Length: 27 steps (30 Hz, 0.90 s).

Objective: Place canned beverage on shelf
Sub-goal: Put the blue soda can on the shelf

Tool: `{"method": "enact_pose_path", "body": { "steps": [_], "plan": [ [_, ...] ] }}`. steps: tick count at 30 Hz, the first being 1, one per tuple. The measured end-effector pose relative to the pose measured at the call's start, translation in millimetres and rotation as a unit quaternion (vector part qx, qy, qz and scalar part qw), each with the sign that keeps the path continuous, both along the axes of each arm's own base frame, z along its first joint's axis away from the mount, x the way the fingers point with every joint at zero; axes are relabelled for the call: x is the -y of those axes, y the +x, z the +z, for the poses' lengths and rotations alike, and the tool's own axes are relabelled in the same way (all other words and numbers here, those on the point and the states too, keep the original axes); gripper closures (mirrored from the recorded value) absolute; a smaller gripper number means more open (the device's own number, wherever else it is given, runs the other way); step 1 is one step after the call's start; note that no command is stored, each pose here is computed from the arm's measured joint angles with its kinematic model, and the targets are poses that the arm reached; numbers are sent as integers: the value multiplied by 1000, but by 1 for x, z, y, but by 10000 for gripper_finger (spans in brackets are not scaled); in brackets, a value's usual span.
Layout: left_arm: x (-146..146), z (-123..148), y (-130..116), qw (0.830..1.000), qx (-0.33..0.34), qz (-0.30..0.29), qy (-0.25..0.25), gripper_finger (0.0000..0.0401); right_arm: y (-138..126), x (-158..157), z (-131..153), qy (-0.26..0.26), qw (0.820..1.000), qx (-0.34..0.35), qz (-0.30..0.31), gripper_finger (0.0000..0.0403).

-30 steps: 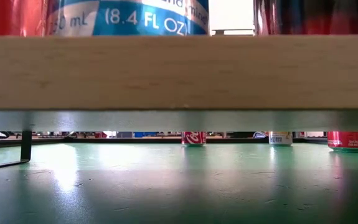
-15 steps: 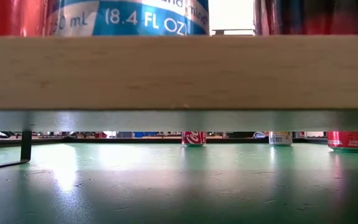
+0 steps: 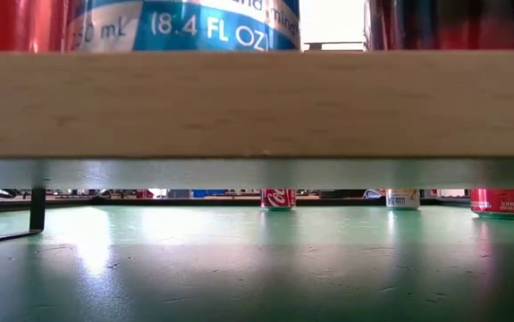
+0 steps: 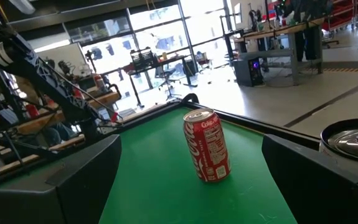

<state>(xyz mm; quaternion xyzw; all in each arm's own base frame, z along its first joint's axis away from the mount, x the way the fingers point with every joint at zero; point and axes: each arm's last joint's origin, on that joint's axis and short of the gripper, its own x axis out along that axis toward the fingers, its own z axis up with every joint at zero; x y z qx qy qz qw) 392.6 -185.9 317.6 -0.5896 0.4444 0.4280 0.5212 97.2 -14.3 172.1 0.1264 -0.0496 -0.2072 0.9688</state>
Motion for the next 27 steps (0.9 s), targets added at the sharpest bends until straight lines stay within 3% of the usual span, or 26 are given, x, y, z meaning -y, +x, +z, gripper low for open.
{"method": "enact_pose_path", "body": {
  "steps": [27],
  "plan": [
    [6, -10, 3, 1000, 4, 10, 19, 172, 0, 0, 0, 0, 1000, 0, 0, 22]
  ]
}}
